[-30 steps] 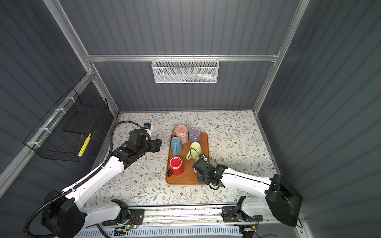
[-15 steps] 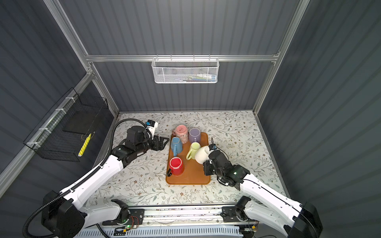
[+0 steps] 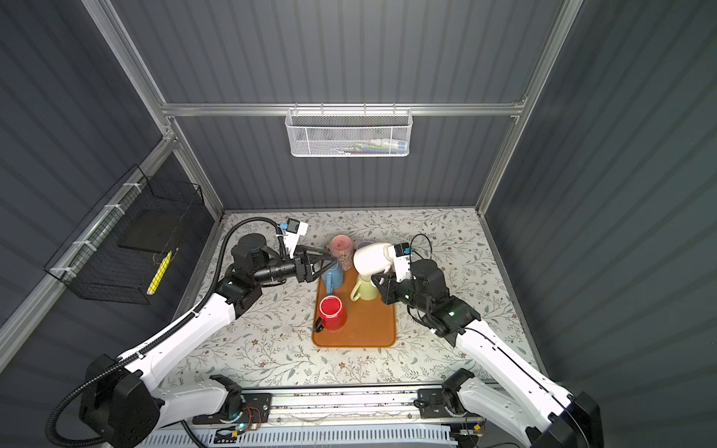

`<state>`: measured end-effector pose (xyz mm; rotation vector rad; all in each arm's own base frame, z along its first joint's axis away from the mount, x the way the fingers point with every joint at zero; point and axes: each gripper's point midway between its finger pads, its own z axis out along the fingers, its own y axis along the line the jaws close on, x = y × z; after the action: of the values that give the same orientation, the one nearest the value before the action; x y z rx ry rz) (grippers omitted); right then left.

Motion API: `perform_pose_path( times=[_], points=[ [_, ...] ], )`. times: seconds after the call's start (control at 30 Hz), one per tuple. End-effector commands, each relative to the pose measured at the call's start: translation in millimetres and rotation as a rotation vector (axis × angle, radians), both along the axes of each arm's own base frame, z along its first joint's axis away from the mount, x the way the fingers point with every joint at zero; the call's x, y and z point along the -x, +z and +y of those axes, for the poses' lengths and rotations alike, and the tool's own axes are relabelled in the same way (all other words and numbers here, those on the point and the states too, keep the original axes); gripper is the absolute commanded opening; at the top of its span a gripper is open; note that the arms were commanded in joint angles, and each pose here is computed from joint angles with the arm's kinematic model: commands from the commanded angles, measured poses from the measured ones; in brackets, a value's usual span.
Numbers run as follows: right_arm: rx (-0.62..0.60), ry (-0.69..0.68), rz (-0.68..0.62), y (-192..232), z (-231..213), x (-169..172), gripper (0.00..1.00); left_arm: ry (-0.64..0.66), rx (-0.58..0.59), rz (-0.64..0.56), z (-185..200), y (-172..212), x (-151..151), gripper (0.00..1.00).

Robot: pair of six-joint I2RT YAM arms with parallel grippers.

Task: Turn the mug right side up
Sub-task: 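Raise the white mug toward the left gripper while the left gripper reaches to it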

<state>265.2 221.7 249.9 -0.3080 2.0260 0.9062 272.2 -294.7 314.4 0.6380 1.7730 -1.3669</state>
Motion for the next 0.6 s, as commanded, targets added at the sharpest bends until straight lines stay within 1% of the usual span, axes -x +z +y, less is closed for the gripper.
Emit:
perform_pose_path(
  times=[0.0,0.1,0.27,0.47,0.57],
  points=[
    [-0.122,0.099,-0.148,54.7,16.9,2.2,0.0,-0.081,0.053,-0.012,-14.9,7.0,12.6,0.77],
    [-0.158,0.131,-0.156,60.8,22.5,4.5,0.0,-0.108,0.084,-0.011,-23.2,7.3,14.2,0.76],
    [-0.201,0.188,-0.163,69.1,31.3,9.6,0.0,-0.15,0.13,-0.01,-34.6,9.2,13.7,0.65],
    [-0.218,0.233,-0.152,65.0,37.9,12.8,0.0,-0.171,0.189,-0.039,-39.6,22.4,13.8,0.61],
    [-0.23,0.245,-0.153,63.7,41.0,12.2,0.0,-0.195,0.206,-0.052,-43.5,28.8,14.0,0.52]
  ],
)
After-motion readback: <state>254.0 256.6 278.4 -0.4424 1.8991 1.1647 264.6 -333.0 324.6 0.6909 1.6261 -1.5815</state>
